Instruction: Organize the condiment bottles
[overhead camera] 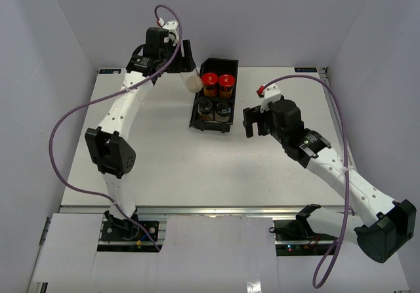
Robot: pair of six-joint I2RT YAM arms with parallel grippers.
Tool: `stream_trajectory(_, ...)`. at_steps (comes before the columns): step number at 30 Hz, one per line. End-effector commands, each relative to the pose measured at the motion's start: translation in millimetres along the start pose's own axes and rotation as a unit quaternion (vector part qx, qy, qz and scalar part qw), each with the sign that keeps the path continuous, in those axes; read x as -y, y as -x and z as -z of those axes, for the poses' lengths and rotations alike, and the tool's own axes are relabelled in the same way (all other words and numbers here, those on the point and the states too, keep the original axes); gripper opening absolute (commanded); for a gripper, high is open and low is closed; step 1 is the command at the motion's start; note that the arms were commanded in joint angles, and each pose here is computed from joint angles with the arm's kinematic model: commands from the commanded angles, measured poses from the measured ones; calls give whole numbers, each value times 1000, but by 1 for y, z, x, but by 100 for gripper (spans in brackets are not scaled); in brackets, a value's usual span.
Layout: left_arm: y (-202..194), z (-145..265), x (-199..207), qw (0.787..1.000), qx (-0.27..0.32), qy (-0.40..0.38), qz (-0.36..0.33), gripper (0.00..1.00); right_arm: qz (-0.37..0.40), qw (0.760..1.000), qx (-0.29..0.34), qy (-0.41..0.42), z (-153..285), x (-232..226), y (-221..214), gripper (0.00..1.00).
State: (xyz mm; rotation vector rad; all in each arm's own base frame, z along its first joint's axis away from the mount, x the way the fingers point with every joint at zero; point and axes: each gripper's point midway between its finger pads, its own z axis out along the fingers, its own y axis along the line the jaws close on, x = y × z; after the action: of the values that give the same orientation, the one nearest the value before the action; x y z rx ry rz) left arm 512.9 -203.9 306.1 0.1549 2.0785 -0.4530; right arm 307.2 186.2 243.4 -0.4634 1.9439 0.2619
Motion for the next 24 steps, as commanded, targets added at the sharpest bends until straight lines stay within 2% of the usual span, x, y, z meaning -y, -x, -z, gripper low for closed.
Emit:
stream_trajectory(1, 47, 96, 57, 993, 86, -81, -6, 0, -19, 999, 44, -11, 14, 6, 20, 93)
stream_trajectory(11, -50, 143, 102, 991, 17, -133, -2, 0, -27, 999, 30, -4, 24, 5, 7, 93)
stream_trajectory(14, -83, 146, 106, 991, -1, -136, 3, 0, -35, 999, 35, 1, 30, 4, 9, 93)
stream_trajectory(17, -113, 146, 110, 990, -7, -140, 6, 0, -38, 999, 35, 6, 32, 3, 9, 93)
stream_trajectory(24, -146, 134, 148, 986, 16, -163, -36, 0, -37, 999, 24, 15, 29, -2, 6, 93)
